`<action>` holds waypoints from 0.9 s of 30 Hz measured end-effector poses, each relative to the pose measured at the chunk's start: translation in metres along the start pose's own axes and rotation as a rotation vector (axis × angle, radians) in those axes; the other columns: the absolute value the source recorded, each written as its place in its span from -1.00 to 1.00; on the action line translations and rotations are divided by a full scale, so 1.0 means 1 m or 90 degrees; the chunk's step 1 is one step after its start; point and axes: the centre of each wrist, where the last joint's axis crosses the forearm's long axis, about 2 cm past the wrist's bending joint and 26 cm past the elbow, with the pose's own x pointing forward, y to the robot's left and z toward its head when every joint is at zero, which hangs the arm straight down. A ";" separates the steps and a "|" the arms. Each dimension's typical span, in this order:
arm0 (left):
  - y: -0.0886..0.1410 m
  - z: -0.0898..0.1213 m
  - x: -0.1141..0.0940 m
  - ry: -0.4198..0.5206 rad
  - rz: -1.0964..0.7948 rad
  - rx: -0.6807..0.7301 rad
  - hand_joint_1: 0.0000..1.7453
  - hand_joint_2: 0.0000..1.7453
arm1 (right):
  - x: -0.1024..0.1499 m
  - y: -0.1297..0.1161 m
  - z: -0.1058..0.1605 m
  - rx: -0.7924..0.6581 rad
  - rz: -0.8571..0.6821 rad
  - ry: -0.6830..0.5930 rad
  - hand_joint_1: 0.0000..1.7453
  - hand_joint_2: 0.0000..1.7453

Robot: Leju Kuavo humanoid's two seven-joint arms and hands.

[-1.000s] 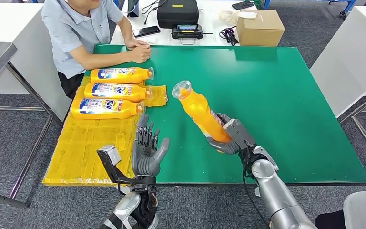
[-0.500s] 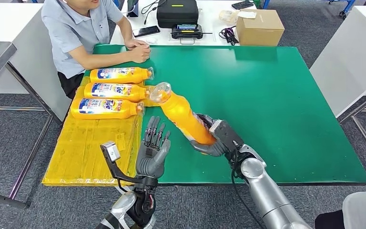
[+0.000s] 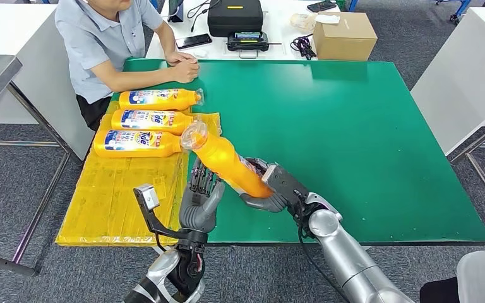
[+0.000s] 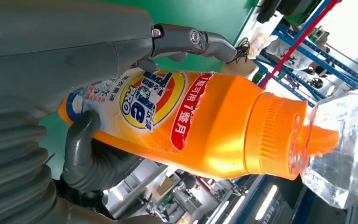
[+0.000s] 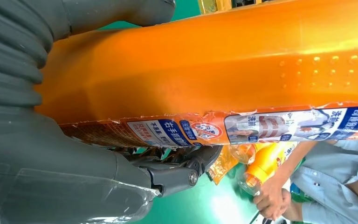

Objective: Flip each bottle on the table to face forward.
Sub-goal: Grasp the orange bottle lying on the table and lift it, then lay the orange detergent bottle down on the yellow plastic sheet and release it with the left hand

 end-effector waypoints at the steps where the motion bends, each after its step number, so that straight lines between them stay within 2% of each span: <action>1: 0.001 0.000 0.000 0.000 0.000 0.002 -1.00 1.00 | 0.000 0.000 0.000 0.001 0.000 0.001 1.00 1.00; 6: 0.005 -0.005 0.000 -0.022 -0.045 0.027 -1.00 1.00 | 0.000 0.004 -0.003 0.012 0.006 0.007 1.00 1.00; 15: 0.008 -0.012 -0.003 -0.013 -0.056 0.046 -1.00 1.00 | -0.002 0.007 -0.006 0.027 0.025 0.023 1.00 1.00; 24: 0.009 -0.022 -0.007 -0.084 -0.170 0.062 -1.00 1.00 | -0.005 0.010 -0.006 0.041 0.047 0.041 1.00 1.00; 25: 0.010 -0.023 -0.007 -0.085 -0.174 0.060 -0.92 1.00 | -0.006 0.010 -0.005 0.042 0.048 0.044 1.00 1.00; 27: 0.011 -0.025 -0.007 -0.084 -0.175 0.057 0.04 1.00 | -0.007 0.010 -0.004 0.042 0.049 0.049 1.00 1.00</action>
